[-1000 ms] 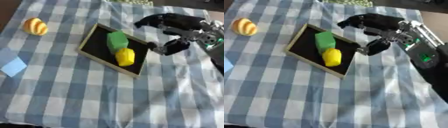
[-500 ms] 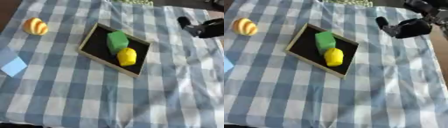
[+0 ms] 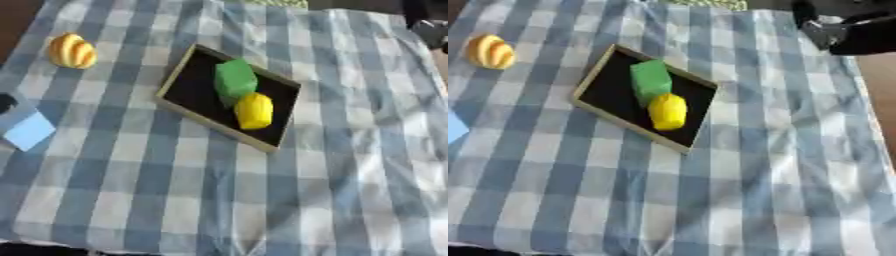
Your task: Pick up objects on the table and place them in the box.
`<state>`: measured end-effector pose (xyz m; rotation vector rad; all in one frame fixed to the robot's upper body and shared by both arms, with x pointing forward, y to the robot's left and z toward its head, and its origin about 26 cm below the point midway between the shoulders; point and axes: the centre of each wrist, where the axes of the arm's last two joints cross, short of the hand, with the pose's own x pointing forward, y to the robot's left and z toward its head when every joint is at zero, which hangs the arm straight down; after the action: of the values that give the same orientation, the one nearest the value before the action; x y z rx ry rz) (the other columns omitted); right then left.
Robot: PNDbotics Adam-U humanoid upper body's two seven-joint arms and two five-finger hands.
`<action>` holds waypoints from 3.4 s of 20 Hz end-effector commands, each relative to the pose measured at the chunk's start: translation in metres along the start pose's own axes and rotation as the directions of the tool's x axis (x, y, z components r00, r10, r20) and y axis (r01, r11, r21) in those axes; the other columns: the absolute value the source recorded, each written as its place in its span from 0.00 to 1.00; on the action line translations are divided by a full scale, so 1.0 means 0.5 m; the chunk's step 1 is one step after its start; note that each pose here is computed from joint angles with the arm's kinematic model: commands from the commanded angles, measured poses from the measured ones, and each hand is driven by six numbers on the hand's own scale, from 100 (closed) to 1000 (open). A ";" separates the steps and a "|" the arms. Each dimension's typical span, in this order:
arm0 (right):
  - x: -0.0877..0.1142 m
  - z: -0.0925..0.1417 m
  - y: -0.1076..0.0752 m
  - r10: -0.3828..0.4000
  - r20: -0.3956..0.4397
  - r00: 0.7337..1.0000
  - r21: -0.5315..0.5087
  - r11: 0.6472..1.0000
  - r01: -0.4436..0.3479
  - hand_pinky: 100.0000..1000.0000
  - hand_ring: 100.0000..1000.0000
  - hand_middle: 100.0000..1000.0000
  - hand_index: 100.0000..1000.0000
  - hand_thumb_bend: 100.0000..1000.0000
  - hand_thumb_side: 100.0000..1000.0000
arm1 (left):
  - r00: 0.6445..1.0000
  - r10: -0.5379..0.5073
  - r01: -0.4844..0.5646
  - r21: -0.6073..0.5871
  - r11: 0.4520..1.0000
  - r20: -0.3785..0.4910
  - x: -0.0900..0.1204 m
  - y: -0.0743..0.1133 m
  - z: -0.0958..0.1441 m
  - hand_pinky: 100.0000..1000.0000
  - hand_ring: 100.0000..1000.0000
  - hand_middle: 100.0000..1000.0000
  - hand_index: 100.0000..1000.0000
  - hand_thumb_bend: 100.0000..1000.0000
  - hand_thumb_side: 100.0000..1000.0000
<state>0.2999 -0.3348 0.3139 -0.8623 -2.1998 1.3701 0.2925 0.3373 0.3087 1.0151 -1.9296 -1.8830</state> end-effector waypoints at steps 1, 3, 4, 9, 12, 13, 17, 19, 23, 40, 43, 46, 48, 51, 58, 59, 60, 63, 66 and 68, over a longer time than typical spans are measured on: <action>-0.001 0.005 -0.037 0.053 -0.022 0.998 -0.049 0.997 -0.054 0.87 0.83 0.74 0.89 0.00 0.00 | 0.995 -0.096 0.096 -0.103 0.990 0.009 -0.018 0.024 0.002 0.95 0.92 0.84 0.92 0.76 0.00; -0.008 0.010 -0.041 0.052 -0.048 0.997 -0.081 0.995 -0.056 0.87 0.82 0.73 0.88 0.00 0.00 | 0.994 -0.113 0.113 -0.152 0.982 0.010 -0.028 0.019 0.000 0.95 0.93 0.83 0.91 0.76 0.00; -0.013 0.013 -0.043 0.050 -0.064 0.997 -0.099 0.994 -0.057 0.87 0.82 0.73 0.88 0.00 0.00 | 0.992 -0.122 0.122 -0.174 0.977 0.009 -0.033 0.017 -0.001 0.95 0.93 0.83 0.92 0.76 0.00; -0.036 0.023 -0.040 0.033 -0.130 0.991 -0.144 0.988 -0.051 0.88 0.81 0.72 0.86 0.00 0.00 | 0.990 -0.138 0.128 -0.287 0.949 -0.014 -0.060 -0.014 0.002 0.96 0.92 0.83 0.92 0.76 0.00; -0.046 0.026 -0.035 0.028 -0.153 0.988 -0.156 0.986 -0.052 0.88 0.80 0.71 0.86 0.00 0.00 | 0.992 -0.124 0.106 -0.344 0.933 -0.030 -0.077 -0.038 0.007 0.96 0.92 0.83 0.92 0.77 0.00; -0.048 0.026 -0.033 0.025 -0.157 0.987 -0.158 0.986 -0.050 0.88 0.80 0.71 0.85 0.00 0.00 | 0.992 -0.122 0.102 -0.357 0.928 -0.032 -0.082 -0.044 0.008 0.96 0.92 0.83 0.92 0.77 0.00; -0.056 0.030 -0.023 0.013 -0.171 0.985 -0.157 0.987 -0.041 0.88 0.80 0.71 0.85 0.00 0.00 | 0.992 -0.118 0.089 -0.412 0.907 -0.046 -0.097 -0.068 0.014 0.96 0.92 0.83 0.93 0.77 0.00; -0.059 0.032 -0.018 0.007 -0.178 0.984 -0.159 0.987 -0.036 0.88 0.80 0.71 0.85 0.00 0.00 | 0.992 -0.108 0.072 -0.430 0.900 -0.060 -0.104 -0.078 0.018 0.96 0.92 0.83 0.93 0.77 0.00; -0.065 0.037 -0.009 -0.009 -0.193 0.981 -0.160 0.987 -0.023 0.88 0.80 0.71 0.84 0.00 0.00 | 0.993 -0.087 0.042 -0.438 0.898 -0.083 -0.117 -0.088 0.021 0.96 0.91 0.82 0.93 0.77 0.00; -0.076 0.048 0.013 -0.057 -0.216 0.975 -0.165 0.986 0.021 0.88 0.79 0.70 0.84 0.00 0.02 | 0.997 -0.074 0.055 -0.379 0.924 -0.036 -0.123 -0.130 0.006 0.91 0.88 0.80 0.89 0.78 0.00; -0.076 0.049 0.016 -0.066 -0.217 0.974 -0.166 0.986 0.030 0.89 0.79 0.70 0.84 0.00 0.03 | 0.997 -0.070 0.052 -0.394 0.918 -0.033 -0.125 -0.143 0.004 0.90 0.87 0.79 0.89 0.78 0.00; -0.077 0.051 0.020 -0.076 -0.219 0.973 -0.166 0.985 0.040 0.89 0.79 0.69 0.84 0.00 0.06 | 0.996 -0.076 0.055 -0.414 0.909 -0.035 -0.129 -0.153 0.004 0.89 0.87 0.79 0.88 0.79 0.00; -0.078 0.052 0.023 -0.084 -0.220 0.972 -0.166 0.985 0.048 0.89 0.79 0.69 0.84 0.00 0.07 | 0.996 -0.076 0.054 -0.418 0.907 -0.038 -0.132 -0.161 0.002 0.89 0.86 0.78 0.87 0.79 0.00; -0.078 0.053 0.027 -0.094 -0.219 0.971 -0.162 0.985 0.059 0.89 0.78 0.69 0.83 0.00 0.10 | 0.996 -0.075 0.053 -0.408 0.912 -0.038 -0.134 -0.170 -0.002 0.88 0.86 0.78 0.87 0.79 0.01; -0.082 0.056 0.040 -0.120 -0.223 0.967 -0.150 0.985 0.087 0.89 0.78 0.68 0.83 0.00 0.19 | 0.997 -0.065 0.046 -0.333 0.942 -0.046 -0.134 -0.187 -0.014 0.82 0.80 0.70 0.78 0.65 0.00; -0.082 0.057 0.041 -0.123 -0.222 0.967 -0.150 0.985 0.091 0.89 0.78 0.68 0.83 0.00 0.19 | 0.997 -0.065 0.046 -0.325 0.945 -0.047 -0.134 -0.190 -0.015 0.81 0.78 0.67 0.76 0.62 0.00; -0.082 0.057 0.042 -0.126 -0.222 0.967 -0.149 0.984 0.094 0.89 0.78 0.68 0.83 0.00 0.20 | 0.997 -0.065 0.047 -0.317 0.947 -0.048 -0.134 -0.193 -0.015 0.79 0.76 0.65 0.73 0.59 0.00; -0.083 0.060 0.044 -0.131 -0.225 0.966 -0.149 0.984 0.099 0.89 0.78 0.68 0.83 0.00 0.21 | 0.997 -0.067 0.051 -0.294 0.954 -0.044 -0.133 -0.196 -0.015 0.77 0.71 0.57 0.64 0.47 0.00; -0.084 0.061 0.046 -0.136 -0.226 0.964 -0.151 0.983 0.103 0.89 0.78 0.68 0.83 0.00 0.22 | 0.997 -0.068 0.055 -0.288 0.956 -0.033 -0.131 -0.192 -0.016 0.75 0.66 0.52 0.57 0.43 0.00; -0.084 0.061 0.046 -0.140 -0.227 0.964 -0.154 0.982 0.106 0.90 0.78 0.68 0.83 0.00 0.23 | 0.997 -0.073 0.063 -0.279 0.958 -0.025 -0.129 -0.185 -0.018 0.73 0.64 0.48 0.52 0.41 0.00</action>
<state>0.3207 -0.3718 0.2685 -0.8449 -2.1328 1.0023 0.3749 0.3760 0.2231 0.9783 -1.5654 -2.0737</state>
